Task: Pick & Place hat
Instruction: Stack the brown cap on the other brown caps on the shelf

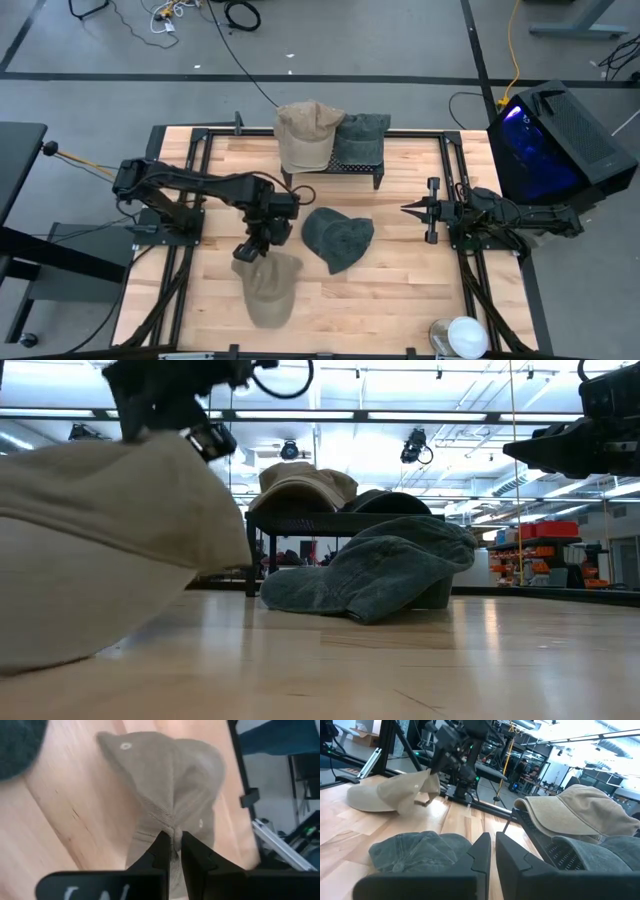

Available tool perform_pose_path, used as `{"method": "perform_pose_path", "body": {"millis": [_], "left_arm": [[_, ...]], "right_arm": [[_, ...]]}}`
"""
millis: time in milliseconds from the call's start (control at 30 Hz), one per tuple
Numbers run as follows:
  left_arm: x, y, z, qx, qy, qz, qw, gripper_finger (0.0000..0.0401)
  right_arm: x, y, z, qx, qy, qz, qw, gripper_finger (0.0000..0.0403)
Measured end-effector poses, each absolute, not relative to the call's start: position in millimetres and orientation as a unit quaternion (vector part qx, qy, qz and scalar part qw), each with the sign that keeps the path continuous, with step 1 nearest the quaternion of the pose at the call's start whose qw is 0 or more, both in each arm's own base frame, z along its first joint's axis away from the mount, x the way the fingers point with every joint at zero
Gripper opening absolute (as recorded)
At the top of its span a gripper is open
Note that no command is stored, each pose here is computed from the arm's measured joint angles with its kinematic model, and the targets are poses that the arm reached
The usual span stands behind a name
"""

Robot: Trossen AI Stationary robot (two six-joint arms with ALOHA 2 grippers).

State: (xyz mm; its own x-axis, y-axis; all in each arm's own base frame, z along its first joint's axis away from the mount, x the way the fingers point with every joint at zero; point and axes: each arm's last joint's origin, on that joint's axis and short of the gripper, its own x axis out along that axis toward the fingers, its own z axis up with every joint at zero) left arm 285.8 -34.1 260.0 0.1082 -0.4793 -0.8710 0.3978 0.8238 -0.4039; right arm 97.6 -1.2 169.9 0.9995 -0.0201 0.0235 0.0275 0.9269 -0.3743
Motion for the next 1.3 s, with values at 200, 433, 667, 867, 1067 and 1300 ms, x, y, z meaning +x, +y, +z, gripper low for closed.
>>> {"method": "perform_pose_path", "body": {"millis": [200, 433, 667, 867, 1067, 1300], "left_arm": [[288.9, -33.0, 295.2, -0.032, 0.586, -0.295, 0.754, 0.0027], [290.7, -26.6, 346.7, -0.022, 0.549, -0.274, 0.789, 0.0027], [286.2, -14.5, 390.3, 0.007, 0.505, -0.248, 0.826, 0.0027], [281.4, 2.9, 416.3, 0.027, 0.471, -0.220, 0.854, 0.0027], [274.2, 23.3, 441.6, 0.076, 0.430, -0.178, 0.882, 0.0027], [264.4, 51.6, 460.1, 0.143, 0.404, -0.123, 0.895, 0.0027]], "right_arm": [[97.6, -1.2, 169.9, -0.191, -0.010, -0.012, 0.982, 0.0029], [97.6, -1.2, 169.9, -0.191, -0.010, -0.012, 0.982, 0.0029], [97.6, -1.2, 169.9, -0.191, -0.010, -0.012, 0.982, 0.0029], [97.6, -1.2, 169.9, -0.191, -0.010, -0.012, 0.982, 0.0029], [97.6, -1.3, 169.9, -0.191, -0.010, -0.012, 0.982, 0.0029], [97.6, -1.2, 169.9, -0.191, -0.010, -0.012, 0.982, 0.0029]]}}
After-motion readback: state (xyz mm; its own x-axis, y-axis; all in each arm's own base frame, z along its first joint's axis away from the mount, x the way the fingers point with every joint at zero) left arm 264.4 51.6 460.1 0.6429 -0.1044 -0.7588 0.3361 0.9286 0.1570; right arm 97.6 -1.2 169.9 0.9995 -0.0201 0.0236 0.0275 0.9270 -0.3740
